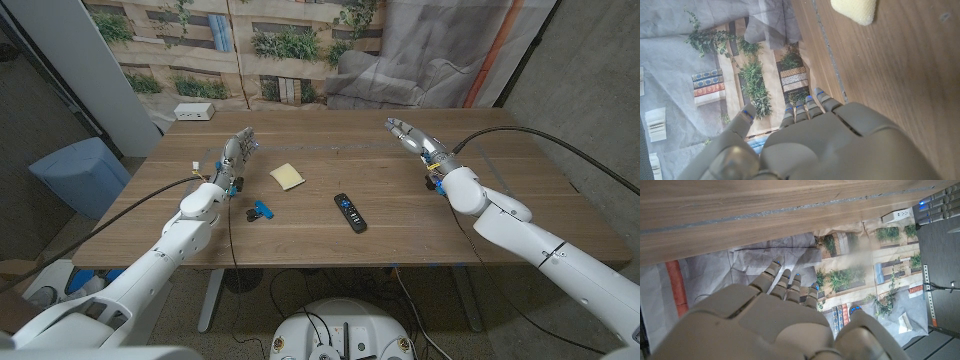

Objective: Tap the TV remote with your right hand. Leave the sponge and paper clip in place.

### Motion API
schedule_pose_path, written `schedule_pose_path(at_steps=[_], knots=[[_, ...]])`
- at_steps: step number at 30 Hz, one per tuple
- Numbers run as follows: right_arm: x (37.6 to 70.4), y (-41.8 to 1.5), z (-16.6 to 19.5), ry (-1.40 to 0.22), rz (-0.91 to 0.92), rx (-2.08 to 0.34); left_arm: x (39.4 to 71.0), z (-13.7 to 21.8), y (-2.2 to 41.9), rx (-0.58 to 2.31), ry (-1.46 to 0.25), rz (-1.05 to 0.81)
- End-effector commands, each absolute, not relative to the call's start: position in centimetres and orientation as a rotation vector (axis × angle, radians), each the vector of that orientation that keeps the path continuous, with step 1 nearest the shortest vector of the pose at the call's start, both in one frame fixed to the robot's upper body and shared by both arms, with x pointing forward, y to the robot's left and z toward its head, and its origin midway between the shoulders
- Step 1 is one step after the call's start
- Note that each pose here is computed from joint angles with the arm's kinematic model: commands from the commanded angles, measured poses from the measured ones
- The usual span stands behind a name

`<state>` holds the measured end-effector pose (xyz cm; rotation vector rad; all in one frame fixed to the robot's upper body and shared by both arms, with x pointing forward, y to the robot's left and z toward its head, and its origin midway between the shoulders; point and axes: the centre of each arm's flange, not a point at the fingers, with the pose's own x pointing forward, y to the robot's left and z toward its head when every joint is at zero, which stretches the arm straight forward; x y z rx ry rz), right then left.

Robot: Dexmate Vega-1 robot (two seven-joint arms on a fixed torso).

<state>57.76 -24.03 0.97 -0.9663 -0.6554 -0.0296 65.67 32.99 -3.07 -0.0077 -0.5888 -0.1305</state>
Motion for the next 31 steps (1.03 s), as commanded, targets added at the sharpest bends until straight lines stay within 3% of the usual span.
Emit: schedule_pose_path(at_steps=[1,21,31], knots=[[59.0,-26.7,0.3,-0.616,-0.044,-0.778,65.5,-2.9,32.6,-0.01,-0.615,-0.143],[60.4,-29.4,-0.9,-0.62,-0.038,-0.398,64.9,-4.0,32.3,-0.032,-0.612,-0.13],[61.9,-28.5,-3.7,-0.554,-0.046,-0.257,64.5,-5.3,32.5,-0.055,-0.598,-0.112]])
